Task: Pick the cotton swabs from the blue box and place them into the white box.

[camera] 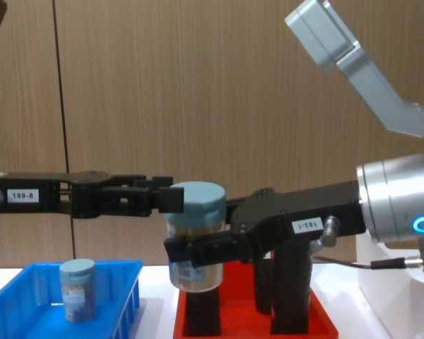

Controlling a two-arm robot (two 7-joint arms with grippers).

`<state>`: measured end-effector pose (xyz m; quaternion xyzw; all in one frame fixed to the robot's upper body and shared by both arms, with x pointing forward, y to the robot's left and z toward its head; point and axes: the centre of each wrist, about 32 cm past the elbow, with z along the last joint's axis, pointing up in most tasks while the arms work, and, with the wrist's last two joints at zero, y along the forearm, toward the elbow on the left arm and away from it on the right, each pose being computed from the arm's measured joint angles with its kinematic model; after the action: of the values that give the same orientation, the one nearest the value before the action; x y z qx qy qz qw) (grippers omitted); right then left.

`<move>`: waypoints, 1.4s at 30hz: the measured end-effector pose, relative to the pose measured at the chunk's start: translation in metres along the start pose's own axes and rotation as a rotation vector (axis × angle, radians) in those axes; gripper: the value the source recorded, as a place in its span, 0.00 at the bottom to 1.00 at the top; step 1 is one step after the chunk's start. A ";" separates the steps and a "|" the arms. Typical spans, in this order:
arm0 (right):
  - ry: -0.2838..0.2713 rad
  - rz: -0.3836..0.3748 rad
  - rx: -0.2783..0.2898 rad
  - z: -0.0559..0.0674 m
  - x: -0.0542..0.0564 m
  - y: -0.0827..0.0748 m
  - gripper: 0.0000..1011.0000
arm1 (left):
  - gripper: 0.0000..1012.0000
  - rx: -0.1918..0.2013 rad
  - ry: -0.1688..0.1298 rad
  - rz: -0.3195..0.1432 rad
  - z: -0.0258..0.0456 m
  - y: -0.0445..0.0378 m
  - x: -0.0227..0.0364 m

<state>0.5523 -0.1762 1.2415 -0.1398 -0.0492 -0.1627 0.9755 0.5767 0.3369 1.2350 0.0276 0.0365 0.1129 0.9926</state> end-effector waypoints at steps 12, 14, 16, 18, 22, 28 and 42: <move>0.000 -0.032 0.007 -0.004 0.002 -0.011 0.63 | 0.99 0.000 0.000 0.000 0.0000 0.0000 0.0000; 0.001 -0.051 0.011 -0.005 0.002 -0.015 0.63 | 0.99 0.000 0.000 0.000 0.0000 0.0000 0.0000; 0.001 -0.075 0.014 -0.006 0.003 -0.020 0.63 | 0.99 0.000 0.000 0.000 0.0000 0.0000 0.0000; 0.001 -0.093 0.018 -0.007 0.004 -0.023 0.63 | 0.99 0.000 0.000 0.000 0.0000 0.0000 0.0000; 0.000 -0.148 0.028 -0.009 0.006 -0.036 0.63 | 0.99 0.000 0.000 0.000 0.0000 0.0000 0.0000; -0.003 -0.242 0.043 -0.011 0.011 -0.055 0.63 | 0.99 0.000 0.000 0.000 0.0000 0.0000 0.0000; -0.001 -0.458 0.055 -0.015 0.024 -0.092 0.63 | 0.99 0.000 0.000 0.000 0.0000 0.0000 0.0000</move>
<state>0.5451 -0.2715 1.2539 -0.0983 -0.0843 -0.3784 0.9165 0.5767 0.3369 1.2350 0.0276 0.0365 0.1129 0.9926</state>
